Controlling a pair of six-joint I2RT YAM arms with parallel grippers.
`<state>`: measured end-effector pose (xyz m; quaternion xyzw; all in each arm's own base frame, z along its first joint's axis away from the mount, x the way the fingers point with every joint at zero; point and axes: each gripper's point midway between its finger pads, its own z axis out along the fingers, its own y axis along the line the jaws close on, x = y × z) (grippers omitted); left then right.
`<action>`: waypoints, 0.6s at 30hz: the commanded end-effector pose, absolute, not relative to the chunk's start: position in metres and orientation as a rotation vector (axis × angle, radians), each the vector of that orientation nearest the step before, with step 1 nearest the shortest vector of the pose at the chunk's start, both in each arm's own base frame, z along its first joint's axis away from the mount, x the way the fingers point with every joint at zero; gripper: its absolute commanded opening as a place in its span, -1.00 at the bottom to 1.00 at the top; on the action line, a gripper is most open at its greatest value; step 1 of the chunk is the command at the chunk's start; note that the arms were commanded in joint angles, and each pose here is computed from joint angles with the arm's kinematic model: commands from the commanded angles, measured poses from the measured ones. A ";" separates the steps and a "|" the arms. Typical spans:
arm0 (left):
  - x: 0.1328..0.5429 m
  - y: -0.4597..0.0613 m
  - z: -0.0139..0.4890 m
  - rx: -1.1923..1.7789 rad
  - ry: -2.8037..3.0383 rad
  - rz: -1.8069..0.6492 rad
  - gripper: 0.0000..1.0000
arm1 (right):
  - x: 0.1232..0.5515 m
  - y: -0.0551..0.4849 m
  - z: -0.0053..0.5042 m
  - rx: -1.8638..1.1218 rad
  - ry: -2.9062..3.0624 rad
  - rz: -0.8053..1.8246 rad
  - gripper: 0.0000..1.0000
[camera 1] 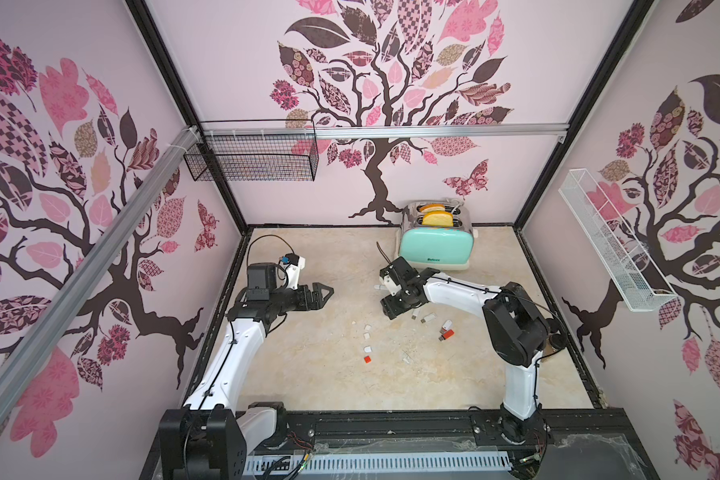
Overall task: Close the usb drive cover
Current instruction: Pick up the cover from the center of the board.
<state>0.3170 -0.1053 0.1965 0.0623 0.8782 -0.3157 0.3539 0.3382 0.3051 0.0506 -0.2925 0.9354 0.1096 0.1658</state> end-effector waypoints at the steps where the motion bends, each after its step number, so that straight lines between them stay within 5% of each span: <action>1: 0.317 -0.106 0.198 0.183 2.262 -0.818 0.96 | 0.315 0.335 0.059 -1.022 2.625 0.355 0.42; 18: 0.318 -0.105 0.199 0.177 2.262 -0.811 0.97 | 0.298 0.369 0.054 -1.200 2.720 0.215 0.20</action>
